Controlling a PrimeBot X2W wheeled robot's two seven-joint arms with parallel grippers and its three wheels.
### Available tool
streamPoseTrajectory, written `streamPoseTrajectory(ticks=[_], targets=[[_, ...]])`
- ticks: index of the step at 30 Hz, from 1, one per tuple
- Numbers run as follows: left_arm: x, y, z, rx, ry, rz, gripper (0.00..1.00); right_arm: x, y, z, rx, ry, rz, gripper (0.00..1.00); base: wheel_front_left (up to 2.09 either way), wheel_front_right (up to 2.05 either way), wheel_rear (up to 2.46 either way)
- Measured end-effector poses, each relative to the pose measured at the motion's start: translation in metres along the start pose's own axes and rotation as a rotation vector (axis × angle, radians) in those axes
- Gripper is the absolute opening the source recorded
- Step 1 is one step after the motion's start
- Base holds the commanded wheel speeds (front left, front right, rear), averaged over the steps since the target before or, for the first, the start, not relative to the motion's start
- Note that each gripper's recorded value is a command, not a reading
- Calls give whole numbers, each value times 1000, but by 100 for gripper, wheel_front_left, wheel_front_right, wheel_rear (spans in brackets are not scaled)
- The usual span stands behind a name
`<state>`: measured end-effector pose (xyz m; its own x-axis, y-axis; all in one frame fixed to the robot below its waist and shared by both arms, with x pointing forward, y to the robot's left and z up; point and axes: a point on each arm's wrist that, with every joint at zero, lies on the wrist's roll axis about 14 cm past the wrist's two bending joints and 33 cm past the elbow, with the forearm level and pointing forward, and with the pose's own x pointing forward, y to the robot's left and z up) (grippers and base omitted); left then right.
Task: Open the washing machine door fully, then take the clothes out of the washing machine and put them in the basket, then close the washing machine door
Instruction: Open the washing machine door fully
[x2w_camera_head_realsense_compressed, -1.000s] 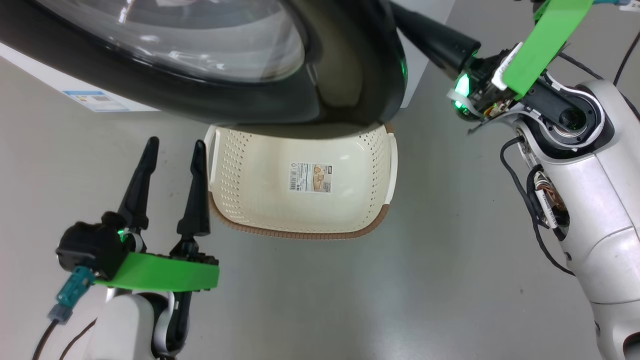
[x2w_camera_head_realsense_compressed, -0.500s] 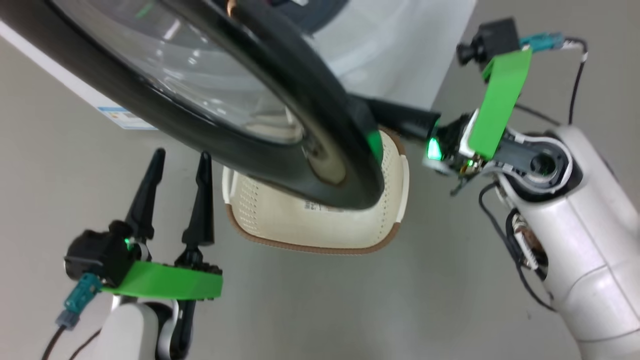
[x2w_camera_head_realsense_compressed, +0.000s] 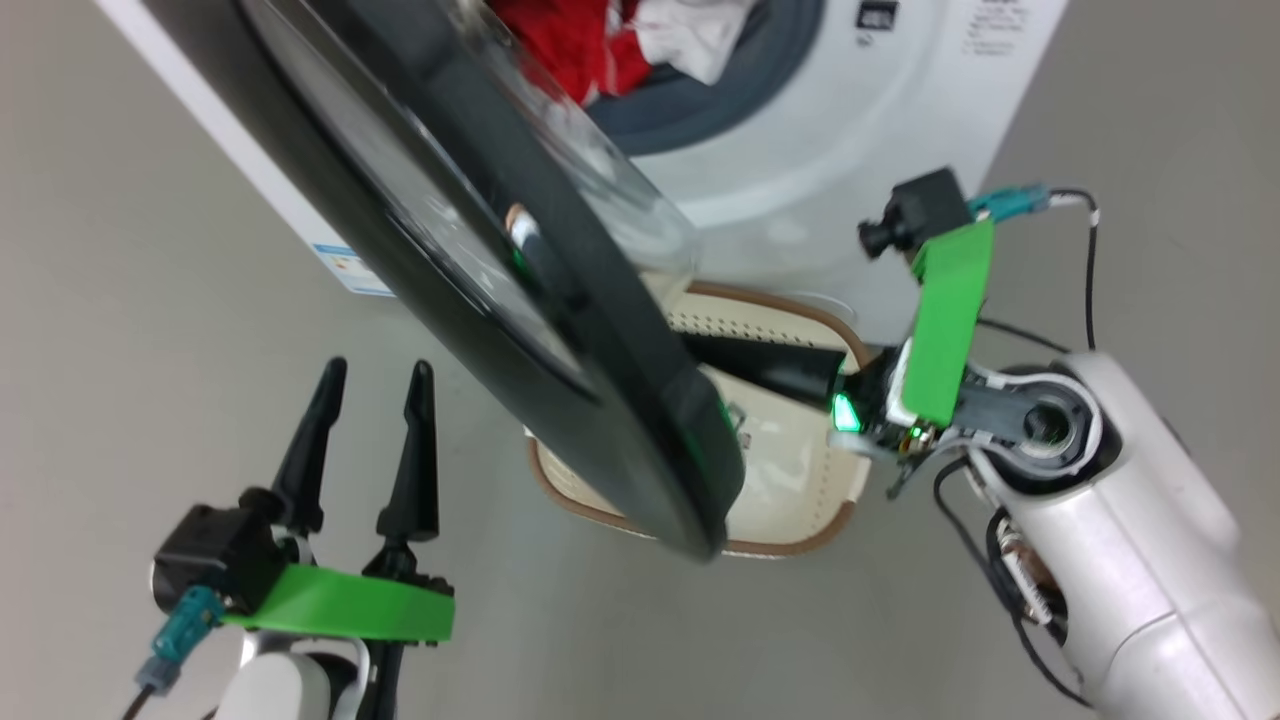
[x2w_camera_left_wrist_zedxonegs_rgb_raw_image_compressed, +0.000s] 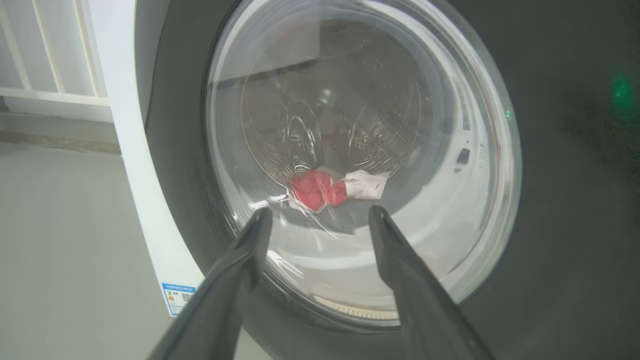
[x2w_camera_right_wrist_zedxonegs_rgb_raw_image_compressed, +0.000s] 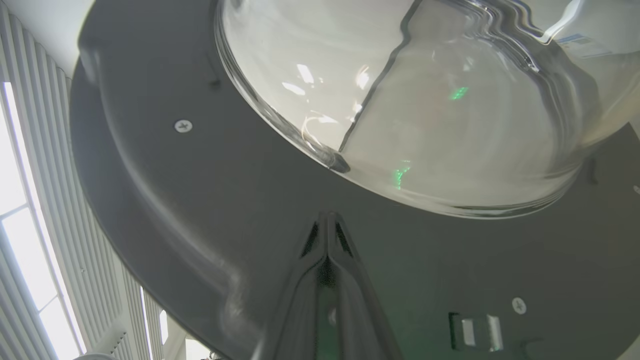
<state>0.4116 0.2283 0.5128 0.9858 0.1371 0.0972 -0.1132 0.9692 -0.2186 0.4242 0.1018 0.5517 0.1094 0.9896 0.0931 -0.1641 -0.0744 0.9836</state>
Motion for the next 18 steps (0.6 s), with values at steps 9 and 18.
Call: streamPoseTrajectory(ticks=[9, 18], targets=[[-28, 24, 16, 14, -26, 76, 100, 25, 5, -42, 0, 130, 1, 0, 0, 0, 0], [-61, 51, 32, 19, -55, 168, 100, 49, 10, -79, -12, 247, 0, 0, 0, 0, 0]])
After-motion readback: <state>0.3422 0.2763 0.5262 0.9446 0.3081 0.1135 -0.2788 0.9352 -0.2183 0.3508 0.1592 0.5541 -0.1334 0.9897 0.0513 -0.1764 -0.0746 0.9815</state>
